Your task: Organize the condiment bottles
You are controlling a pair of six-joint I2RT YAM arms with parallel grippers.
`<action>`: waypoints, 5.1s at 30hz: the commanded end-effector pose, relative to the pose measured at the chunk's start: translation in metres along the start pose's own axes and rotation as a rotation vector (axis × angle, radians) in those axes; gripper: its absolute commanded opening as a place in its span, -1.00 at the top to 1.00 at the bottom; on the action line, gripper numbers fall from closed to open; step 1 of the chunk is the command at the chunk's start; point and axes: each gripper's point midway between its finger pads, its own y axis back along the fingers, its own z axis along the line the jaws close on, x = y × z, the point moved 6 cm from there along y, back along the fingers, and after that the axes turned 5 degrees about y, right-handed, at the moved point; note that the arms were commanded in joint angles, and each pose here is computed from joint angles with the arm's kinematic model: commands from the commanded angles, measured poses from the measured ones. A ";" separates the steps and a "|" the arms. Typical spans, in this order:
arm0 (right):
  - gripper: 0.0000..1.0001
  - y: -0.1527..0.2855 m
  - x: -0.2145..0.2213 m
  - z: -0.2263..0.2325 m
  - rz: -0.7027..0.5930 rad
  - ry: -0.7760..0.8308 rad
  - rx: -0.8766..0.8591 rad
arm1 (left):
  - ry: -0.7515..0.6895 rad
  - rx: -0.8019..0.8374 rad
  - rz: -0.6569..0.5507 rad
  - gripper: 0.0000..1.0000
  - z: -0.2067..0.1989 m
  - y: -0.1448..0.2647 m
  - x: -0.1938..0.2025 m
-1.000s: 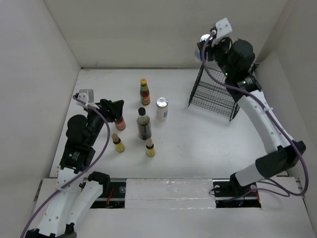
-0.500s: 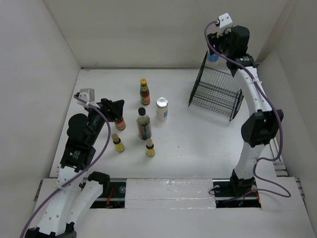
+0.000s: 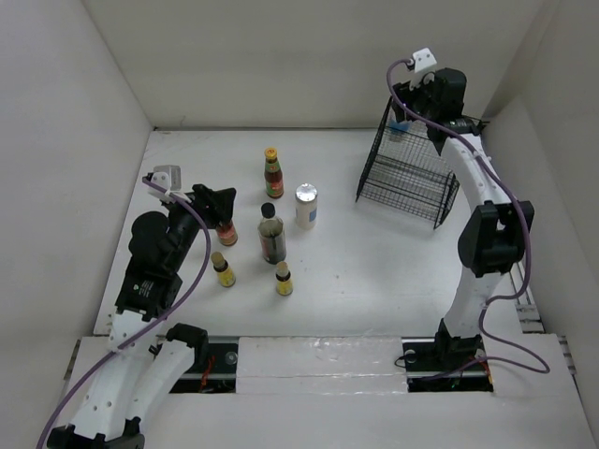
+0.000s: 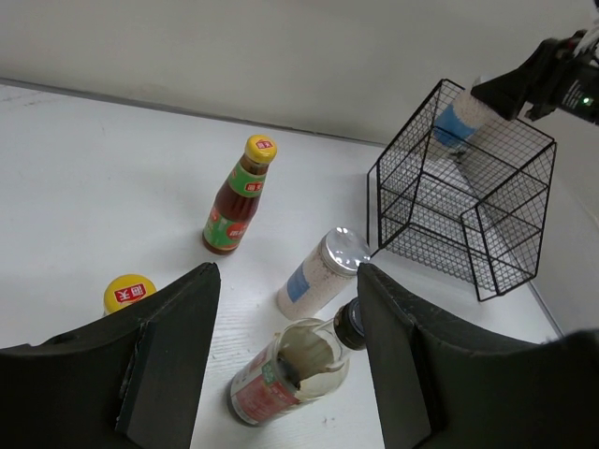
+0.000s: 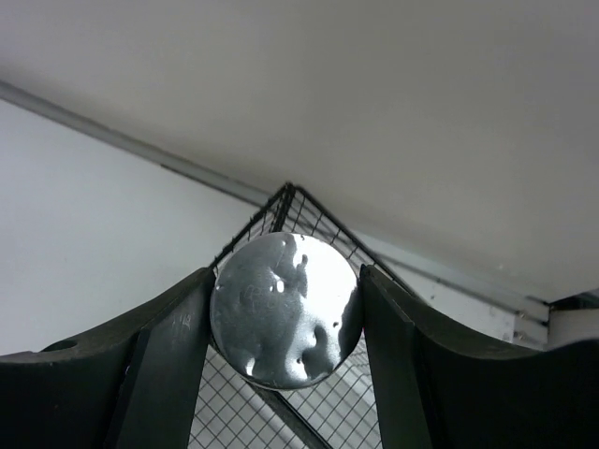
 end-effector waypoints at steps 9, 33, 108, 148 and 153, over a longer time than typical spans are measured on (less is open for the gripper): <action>0.09 -0.004 0.006 -0.002 -0.110 -0.057 0.021 | -0.007 0.032 -0.056 -0.13 -0.006 0.001 -0.013; -0.84 -0.004 0.008 -0.003 -0.139 -0.207 -0.026 | -0.008 0.049 -0.067 -0.13 -0.009 0.003 -0.015; 0.19 0.099 -0.032 -0.063 -0.242 -0.075 0.150 | 0.023 0.021 -0.052 -0.26 -0.006 -0.001 -0.012; -0.71 0.049 0.031 -0.042 -0.069 -0.162 0.061 | 0.023 0.007 -0.049 -0.26 -0.004 -0.004 -0.011; -0.03 0.091 -0.024 -0.003 -0.201 -0.045 0.027 | 0.023 -0.001 -0.054 -0.26 -0.003 -0.004 -0.011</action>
